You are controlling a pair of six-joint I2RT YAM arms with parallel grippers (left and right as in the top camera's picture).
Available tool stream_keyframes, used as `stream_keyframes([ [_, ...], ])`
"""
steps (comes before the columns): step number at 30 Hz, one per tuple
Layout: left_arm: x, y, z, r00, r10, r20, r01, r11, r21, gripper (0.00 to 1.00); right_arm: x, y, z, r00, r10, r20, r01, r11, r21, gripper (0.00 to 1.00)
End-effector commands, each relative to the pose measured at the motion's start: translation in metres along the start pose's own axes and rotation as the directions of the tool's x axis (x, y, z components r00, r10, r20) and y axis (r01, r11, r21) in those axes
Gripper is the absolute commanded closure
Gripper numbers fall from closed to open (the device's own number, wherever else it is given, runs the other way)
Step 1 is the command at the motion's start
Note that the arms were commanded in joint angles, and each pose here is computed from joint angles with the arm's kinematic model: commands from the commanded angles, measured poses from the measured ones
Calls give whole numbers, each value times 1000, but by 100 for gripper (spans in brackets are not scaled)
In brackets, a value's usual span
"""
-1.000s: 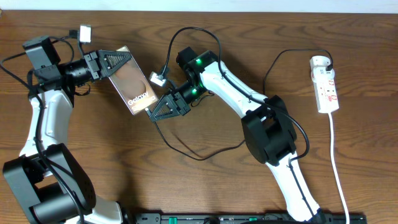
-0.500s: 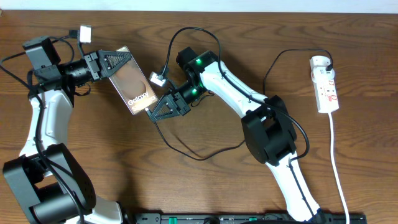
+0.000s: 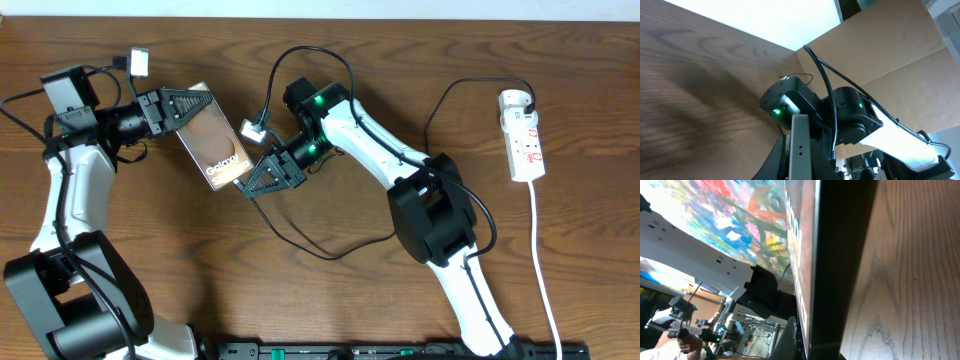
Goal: Plug charger to phone and switch on socket
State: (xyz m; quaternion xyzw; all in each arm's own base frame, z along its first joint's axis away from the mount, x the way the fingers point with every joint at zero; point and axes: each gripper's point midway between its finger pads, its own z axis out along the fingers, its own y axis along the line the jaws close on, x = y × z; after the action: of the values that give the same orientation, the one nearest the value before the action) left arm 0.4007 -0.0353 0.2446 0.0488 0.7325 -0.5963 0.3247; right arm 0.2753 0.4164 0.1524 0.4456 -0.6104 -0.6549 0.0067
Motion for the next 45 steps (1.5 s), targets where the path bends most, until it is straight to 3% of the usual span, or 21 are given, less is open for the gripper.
stream_keyframes([
  [1,4,-18,3,1000,16,-23,-14,998,63,93,-12,10,-5,998,-13,55,16,998,-54,99],
  [20,0,-13,3,999,42,-11,-42,999,26,93,-30,12,-4,996,22,81,-14,994,-105,99],
  [30,-22,1,7,993,-103,57,107,991,-74,92,-41,8,-4,996,1,84,7,995,-100,99],
  [34,-23,-8,22,999,-41,35,43,998,-56,93,-42,7,-5,996,-1,86,9,995,-99,99],
  [45,-38,-1,-7,994,-47,101,55,995,-79,93,-39,-19,-30,989,114,99,-118,992,32,99],
])
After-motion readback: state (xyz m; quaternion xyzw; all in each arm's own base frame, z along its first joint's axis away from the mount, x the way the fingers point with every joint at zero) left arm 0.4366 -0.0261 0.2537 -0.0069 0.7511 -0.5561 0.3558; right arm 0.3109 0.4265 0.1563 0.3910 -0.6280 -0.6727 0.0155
